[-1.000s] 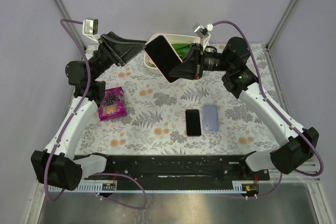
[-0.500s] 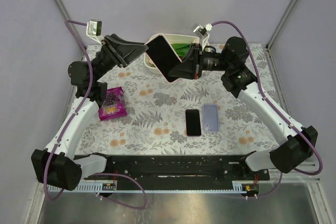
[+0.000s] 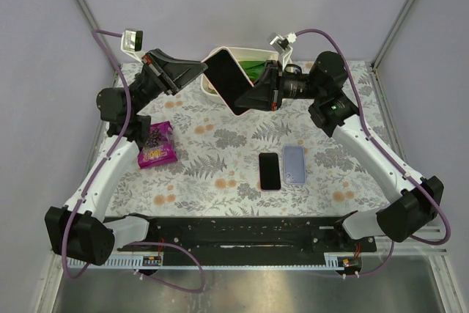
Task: Take the phone out of the phone case
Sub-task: Remove the phone case from the phone.
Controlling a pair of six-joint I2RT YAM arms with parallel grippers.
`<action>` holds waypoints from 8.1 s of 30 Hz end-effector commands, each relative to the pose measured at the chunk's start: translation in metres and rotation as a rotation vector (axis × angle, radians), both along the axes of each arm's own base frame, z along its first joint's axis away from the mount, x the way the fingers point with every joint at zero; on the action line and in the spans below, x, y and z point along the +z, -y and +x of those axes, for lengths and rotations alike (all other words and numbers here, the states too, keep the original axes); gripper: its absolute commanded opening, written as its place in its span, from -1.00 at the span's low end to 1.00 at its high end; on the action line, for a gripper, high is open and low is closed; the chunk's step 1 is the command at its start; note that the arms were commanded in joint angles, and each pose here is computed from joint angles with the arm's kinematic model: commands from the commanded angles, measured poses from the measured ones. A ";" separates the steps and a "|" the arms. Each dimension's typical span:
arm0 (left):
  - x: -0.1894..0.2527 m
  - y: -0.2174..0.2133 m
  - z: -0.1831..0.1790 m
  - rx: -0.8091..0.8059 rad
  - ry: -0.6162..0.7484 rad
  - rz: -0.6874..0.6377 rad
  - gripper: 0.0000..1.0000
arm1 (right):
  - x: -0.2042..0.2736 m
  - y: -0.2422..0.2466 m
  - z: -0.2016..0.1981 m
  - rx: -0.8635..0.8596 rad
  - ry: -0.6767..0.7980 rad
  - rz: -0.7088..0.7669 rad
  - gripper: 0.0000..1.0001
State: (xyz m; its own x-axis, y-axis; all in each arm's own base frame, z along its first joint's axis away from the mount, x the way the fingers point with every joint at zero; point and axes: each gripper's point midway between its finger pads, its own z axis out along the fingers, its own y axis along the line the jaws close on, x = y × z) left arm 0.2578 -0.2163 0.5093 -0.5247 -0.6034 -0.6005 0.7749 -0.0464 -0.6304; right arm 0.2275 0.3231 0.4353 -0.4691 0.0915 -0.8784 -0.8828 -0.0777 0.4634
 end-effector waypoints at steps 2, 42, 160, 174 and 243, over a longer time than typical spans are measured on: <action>0.020 -0.007 -0.019 -0.035 0.050 -0.097 -1.00 | 0.022 0.005 -0.007 -0.007 0.107 0.057 -1.00; -0.045 -0.009 0.019 -0.252 -0.633 -0.216 -1.00 | -0.031 -0.013 -0.051 0.132 0.477 -0.215 -1.00; -0.132 0.045 -0.141 -0.555 0.791 0.787 -1.00 | -0.097 0.019 -0.119 0.415 0.191 -0.218 -1.00; -0.135 0.054 -0.136 -0.566 0.871 0.797 -1.00 | -0.088 0.018 -0.127 0.475 0.121 -0.164 -1.00; -0.077 0.020 -0.069 -0.101 0.535 0.811 0.79 | -0.111 0.019 -0.075 0.090 0.266 -0.355 -1.00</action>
State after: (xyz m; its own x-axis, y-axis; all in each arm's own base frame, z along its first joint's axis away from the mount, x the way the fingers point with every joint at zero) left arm 0.1853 -0.2210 0.3878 -0.0044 0.3099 -0.9508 0.9884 0.1459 0.0430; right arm 0.1424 0.3020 0.2984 -0.3504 -0.3174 -0.8812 -0.9175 -0.0730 0.3911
